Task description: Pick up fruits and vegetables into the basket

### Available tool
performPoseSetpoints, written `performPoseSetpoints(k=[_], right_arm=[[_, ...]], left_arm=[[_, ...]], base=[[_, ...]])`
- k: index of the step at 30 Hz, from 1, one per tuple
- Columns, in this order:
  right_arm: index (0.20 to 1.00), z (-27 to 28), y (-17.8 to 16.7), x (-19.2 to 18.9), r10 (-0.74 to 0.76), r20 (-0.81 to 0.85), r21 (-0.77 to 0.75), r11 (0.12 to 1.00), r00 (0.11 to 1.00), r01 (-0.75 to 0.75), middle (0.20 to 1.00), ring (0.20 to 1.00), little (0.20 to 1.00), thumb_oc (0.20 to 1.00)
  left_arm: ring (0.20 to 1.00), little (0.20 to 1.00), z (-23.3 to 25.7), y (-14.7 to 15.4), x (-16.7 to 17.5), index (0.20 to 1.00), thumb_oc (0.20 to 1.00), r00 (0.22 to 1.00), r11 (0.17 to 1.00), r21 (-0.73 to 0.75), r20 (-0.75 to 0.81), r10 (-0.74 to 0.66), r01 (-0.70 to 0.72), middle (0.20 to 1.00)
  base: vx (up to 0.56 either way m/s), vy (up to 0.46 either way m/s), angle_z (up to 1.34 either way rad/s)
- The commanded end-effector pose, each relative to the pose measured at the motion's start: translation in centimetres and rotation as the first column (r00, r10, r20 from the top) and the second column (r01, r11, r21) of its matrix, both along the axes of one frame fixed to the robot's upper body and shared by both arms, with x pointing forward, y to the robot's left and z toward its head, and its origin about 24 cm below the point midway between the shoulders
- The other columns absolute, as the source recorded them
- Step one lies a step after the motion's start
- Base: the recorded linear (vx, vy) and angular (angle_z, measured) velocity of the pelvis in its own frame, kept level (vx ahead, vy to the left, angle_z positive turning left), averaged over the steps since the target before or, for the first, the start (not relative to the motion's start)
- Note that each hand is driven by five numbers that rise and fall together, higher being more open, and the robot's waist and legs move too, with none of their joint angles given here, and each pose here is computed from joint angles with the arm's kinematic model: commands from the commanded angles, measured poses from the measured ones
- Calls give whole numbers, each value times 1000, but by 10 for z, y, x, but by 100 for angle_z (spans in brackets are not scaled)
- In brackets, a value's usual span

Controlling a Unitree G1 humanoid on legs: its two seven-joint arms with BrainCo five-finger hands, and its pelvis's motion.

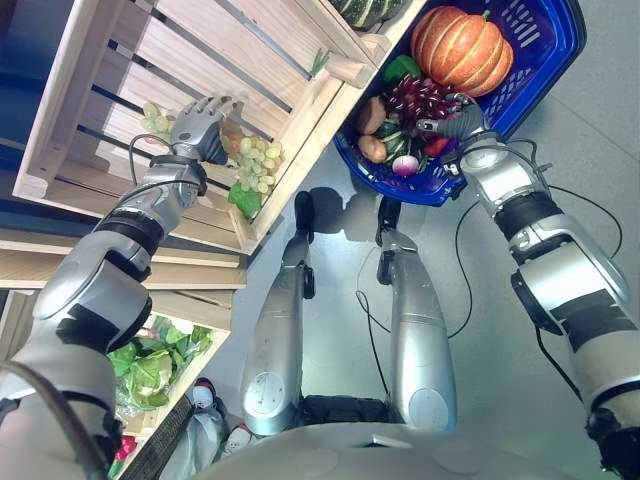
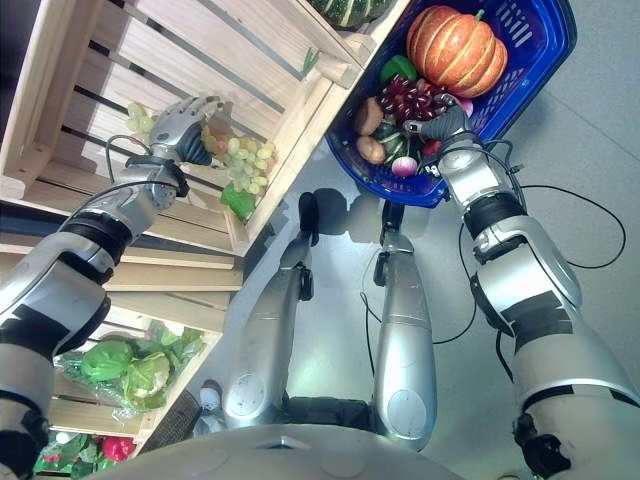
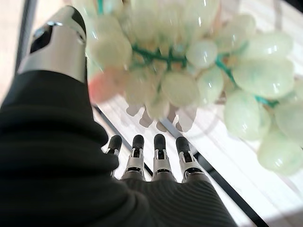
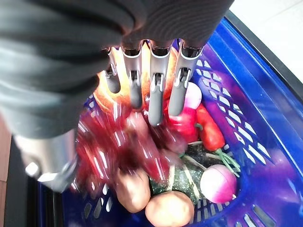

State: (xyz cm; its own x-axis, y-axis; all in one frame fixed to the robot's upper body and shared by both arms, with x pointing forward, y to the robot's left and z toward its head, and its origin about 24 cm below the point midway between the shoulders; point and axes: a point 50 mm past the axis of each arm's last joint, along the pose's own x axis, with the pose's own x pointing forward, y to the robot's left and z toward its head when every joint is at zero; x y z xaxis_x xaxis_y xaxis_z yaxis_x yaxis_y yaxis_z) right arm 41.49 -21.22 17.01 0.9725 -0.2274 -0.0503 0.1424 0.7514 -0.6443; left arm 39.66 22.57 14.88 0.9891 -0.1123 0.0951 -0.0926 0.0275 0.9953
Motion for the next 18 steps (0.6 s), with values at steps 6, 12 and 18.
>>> performPoseSetpoints(k=[6, 12, 18], right_arm=[[1000, 13, -13, 2, -83, 2, -112, 990, 997, 83, 1000, 1000, 1000, 1000], [1000, 13, -17, 0, -114, 71, -73, 990, 991, 119, 1000, 1000, 1000, 1000], [1000, 24, -9, -1, -113, 237, -27, 992, 965, 123, 1000, 1000, 1000, 1000]], left_arm=[[1000, 1000, -7, 5, 3, 1000, 1000, 994, 997, 74, -100, 44, -36, 1000], [1000, 1000, -11, 4, 2, 1000, 1000, 989, 990, 139, -142, 41, -21, 1000], [1000, 1000, -19, 8, -1, 1000, 1000, 989, 968, 248, -135, 66, -31, 1000]], base=[[0, 0, 0], [0, 0, 0], [0, 0, 0]])
